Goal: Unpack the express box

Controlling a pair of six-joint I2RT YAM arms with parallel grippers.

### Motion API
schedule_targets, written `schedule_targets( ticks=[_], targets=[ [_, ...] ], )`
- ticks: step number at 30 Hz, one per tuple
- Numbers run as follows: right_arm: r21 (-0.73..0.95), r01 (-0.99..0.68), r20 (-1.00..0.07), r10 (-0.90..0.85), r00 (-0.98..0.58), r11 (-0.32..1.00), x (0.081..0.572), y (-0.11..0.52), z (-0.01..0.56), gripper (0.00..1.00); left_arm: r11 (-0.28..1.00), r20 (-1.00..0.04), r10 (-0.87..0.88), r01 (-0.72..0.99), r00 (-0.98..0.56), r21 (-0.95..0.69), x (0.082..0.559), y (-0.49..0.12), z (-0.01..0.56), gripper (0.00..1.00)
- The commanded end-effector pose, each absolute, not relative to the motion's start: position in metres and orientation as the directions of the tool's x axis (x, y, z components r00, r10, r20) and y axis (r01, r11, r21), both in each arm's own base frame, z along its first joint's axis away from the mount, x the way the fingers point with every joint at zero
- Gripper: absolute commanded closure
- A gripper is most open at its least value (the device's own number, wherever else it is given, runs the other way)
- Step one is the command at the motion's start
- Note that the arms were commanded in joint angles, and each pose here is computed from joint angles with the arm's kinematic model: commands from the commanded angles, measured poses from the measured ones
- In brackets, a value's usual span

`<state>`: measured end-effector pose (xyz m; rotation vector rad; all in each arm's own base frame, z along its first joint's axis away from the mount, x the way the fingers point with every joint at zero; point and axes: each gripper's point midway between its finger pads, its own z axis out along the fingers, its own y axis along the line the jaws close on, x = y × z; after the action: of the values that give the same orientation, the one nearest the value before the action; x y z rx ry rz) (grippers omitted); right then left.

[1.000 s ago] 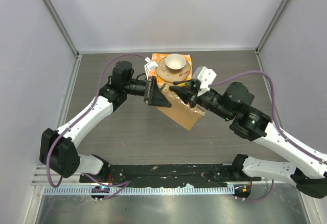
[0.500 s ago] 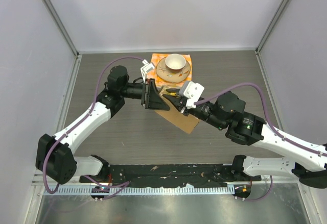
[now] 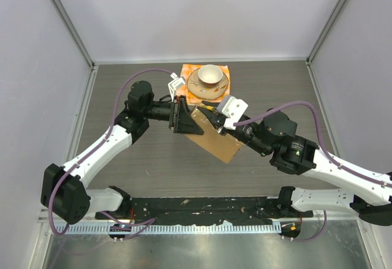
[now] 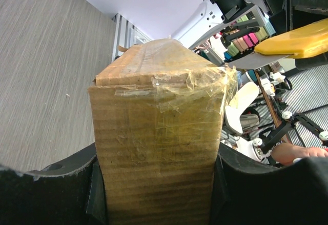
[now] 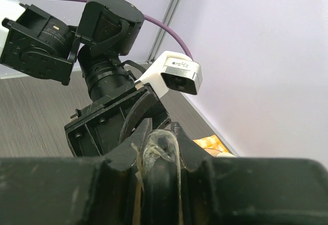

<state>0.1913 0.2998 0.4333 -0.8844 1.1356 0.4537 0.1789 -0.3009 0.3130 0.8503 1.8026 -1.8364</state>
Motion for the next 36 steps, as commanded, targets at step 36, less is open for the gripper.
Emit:
schedule_targets(
  ticks=[36],
  targets=[
    [-0.304, -0.737, -0.913, 0.037, 0.407, 0.604, 0.176, 0.288, 0.479, 0.99, -0.100, -0.750, 0.102, 0.743, -0.654, -0.662, 0.168, -0.299, 0.328, 1.00]
  ],
)
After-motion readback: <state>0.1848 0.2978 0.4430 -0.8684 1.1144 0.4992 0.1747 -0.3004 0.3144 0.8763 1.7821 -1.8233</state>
